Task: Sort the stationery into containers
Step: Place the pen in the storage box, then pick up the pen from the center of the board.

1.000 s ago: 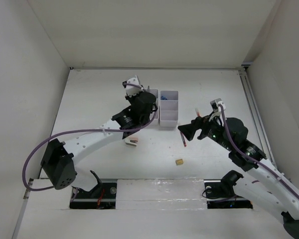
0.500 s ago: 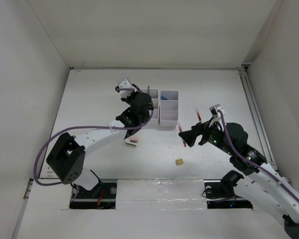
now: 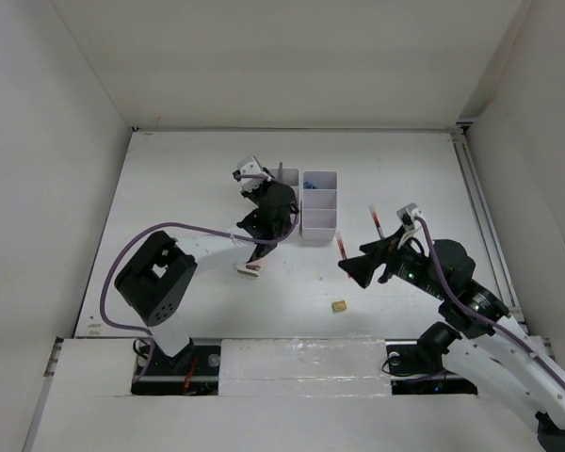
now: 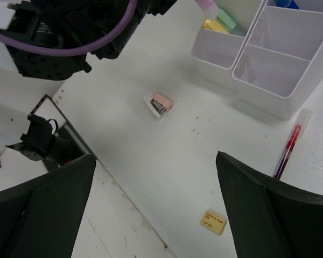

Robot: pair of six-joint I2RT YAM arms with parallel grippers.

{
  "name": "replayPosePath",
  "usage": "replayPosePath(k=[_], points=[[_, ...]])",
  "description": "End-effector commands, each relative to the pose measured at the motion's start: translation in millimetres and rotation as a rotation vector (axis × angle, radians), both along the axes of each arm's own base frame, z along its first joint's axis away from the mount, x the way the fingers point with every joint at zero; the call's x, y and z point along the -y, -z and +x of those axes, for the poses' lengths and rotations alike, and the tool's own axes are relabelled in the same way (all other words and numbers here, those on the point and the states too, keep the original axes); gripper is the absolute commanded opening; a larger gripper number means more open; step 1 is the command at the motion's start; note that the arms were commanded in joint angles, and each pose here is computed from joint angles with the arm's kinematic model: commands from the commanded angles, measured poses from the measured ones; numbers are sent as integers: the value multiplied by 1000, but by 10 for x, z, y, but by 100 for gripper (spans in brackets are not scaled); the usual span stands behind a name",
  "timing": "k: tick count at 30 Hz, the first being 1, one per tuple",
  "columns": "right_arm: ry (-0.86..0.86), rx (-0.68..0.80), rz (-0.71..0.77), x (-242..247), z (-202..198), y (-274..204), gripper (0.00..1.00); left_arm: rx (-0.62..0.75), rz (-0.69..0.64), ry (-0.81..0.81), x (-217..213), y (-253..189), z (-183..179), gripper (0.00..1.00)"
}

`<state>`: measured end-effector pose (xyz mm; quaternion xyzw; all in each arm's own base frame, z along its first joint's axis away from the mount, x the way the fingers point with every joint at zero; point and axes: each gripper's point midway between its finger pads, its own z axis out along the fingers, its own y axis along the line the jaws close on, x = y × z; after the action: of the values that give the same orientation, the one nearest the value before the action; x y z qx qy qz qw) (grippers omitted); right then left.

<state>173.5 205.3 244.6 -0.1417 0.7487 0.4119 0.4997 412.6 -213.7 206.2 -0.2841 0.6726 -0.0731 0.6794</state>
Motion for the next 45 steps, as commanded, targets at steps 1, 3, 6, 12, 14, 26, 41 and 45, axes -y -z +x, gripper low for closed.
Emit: replayPosePath(k=[1,3,6,12,14,26,41,45], points=[[-51,23,27,-68,-68,-82,100,55,-59,-13,45,-133,81,0],[-52,30,22,-66,-66,-80,100,55,-59,-13,82,-82,118,0],[-61,31,24,-62,-96,-85,100,55,-66,-13,124,-62,157,0],[-90,44,26,-75,-160,-129,100,40,-54,-26,157,67,207,0],[-91,51,20,-61,-172,-128,100,36,-56,-27,166,106,213,0],[-120,72,30,-97,-194,-196,100,29,-65,-19,152,110,181,52],[197,-88,-122,135,344,144,100,-40,-21,170,216,-1036,-378,100],[411,-193,-248,354,633,431,100,-146,-39,239,151,-1004,-614,100]])
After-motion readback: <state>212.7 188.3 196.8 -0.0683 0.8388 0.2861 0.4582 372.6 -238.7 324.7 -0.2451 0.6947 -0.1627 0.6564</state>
